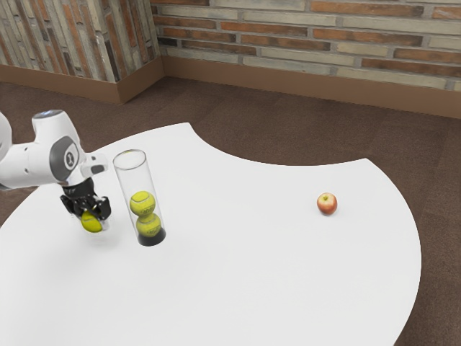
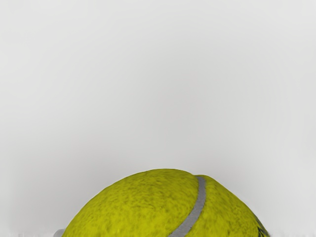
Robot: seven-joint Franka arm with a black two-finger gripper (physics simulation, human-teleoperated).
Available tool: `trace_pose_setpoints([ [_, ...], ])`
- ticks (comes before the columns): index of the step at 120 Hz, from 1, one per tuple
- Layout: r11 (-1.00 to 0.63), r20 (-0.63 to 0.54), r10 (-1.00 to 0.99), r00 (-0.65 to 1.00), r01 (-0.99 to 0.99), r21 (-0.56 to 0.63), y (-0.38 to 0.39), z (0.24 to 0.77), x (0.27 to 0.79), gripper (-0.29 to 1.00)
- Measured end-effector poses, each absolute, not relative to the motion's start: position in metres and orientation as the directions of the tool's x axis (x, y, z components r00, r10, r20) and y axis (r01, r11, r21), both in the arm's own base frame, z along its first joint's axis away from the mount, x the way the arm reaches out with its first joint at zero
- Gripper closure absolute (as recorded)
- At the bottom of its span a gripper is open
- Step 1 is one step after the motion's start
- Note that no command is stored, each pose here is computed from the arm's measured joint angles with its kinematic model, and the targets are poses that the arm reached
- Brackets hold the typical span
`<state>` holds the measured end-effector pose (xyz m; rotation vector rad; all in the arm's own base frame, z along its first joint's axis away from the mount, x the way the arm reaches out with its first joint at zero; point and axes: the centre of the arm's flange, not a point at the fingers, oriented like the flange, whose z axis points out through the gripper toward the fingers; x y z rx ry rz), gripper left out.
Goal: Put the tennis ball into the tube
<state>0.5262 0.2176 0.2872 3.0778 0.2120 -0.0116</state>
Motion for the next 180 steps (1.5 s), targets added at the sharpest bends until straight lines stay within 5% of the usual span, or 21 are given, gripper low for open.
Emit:
trace_pose_setpoints([
  [26,-0.991,0.085,0.132,0.988,0.130,0.027,0.241,0.375,0.519,0.33],
  [58,-1.000,0.169,-0.004,0.986,-0.004,0.003,0.204,0.497,0.575,0.32],
  [96,-0.987,0.152,-0.157,0.976,-0.162,0.019,0.120,0.512,0.619,0.32],
  [180,-0.976,0.106,-0.210,0.972,-0.215,0.033,0.073,0.514,0.588,0.32],
])
